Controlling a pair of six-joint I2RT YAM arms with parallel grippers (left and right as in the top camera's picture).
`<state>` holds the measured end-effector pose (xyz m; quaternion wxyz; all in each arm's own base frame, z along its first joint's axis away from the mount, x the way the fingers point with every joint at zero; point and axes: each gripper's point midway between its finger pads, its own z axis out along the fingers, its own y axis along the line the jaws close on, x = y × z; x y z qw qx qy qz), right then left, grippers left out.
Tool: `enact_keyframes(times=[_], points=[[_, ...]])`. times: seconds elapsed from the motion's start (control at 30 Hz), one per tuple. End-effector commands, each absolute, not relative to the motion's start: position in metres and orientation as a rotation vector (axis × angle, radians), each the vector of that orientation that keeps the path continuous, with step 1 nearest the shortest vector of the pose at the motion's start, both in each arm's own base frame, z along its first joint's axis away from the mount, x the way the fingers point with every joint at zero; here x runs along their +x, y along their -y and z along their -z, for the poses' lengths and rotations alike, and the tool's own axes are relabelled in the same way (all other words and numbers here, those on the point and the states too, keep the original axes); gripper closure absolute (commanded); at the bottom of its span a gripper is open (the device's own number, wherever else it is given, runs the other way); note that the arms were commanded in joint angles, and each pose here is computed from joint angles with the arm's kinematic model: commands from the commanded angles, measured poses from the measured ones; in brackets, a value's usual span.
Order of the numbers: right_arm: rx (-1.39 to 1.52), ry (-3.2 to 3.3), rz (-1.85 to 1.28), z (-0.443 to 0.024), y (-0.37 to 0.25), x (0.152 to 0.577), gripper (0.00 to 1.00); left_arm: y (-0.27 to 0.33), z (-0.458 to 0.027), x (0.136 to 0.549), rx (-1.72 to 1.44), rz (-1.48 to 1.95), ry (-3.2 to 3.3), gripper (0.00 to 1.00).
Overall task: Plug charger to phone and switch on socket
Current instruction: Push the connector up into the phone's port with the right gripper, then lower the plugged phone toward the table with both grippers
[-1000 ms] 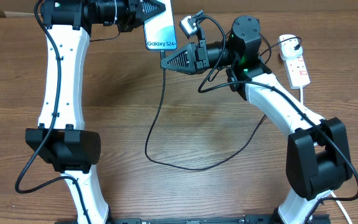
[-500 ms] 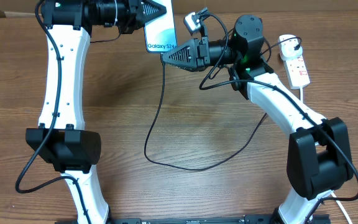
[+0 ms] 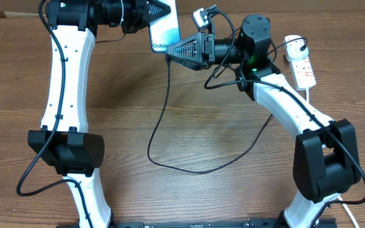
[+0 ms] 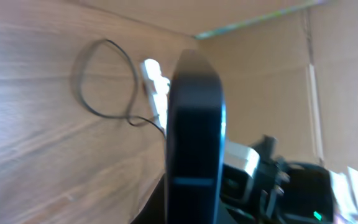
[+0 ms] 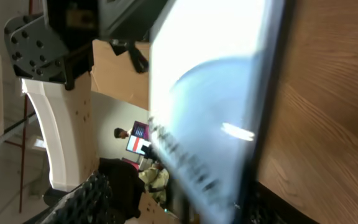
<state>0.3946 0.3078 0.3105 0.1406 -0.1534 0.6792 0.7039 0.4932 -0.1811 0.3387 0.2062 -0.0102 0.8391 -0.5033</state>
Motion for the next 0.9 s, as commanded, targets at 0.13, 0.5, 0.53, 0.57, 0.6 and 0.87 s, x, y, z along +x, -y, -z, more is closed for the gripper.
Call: enact_keyframes(times=[0.13, 0.5, 0.53, 0.57, 0.6, 0.87], points=[[-0.569, -1.901, -2.026, -0.326, -0.302, 0.383, 0.28, 0.161, -0.335, 0.514, 0.025, 1.149, -2.293, 0.96], [-0.461, -1.925, -1.995, -0.322, -0.273, 0.405, 0.28, 0.166, -0.309, 0.52, 0.004, 1.203, -2.346, 0.96], [-0.45, -1.927, -1.991, -0.321, -0.27, 0.407, 0.28, 0.166, -0.303, 0.522, -0.008, 1.214, -2.359, 0.96], [-0.437, -1.929, -1.987, -0.321, -0.266, 0.41, 0.28, 0.168, -0.298, 0.523, -0.008, 1.232, -2.367, 0.96], [-0.423, -1.933, -1.984, -0.32, -0.263, 0.412, 0.27, 0.17, -0.294, 0.524, -0.006, 1.245, -2.371, 0.96], [-0.299, -1.991, -1.937, -0.302, -0.241, 0.43, 0.2, 0.18, -0.246, 0.539, -0.056, 1.304, -2.446, 0.96]])
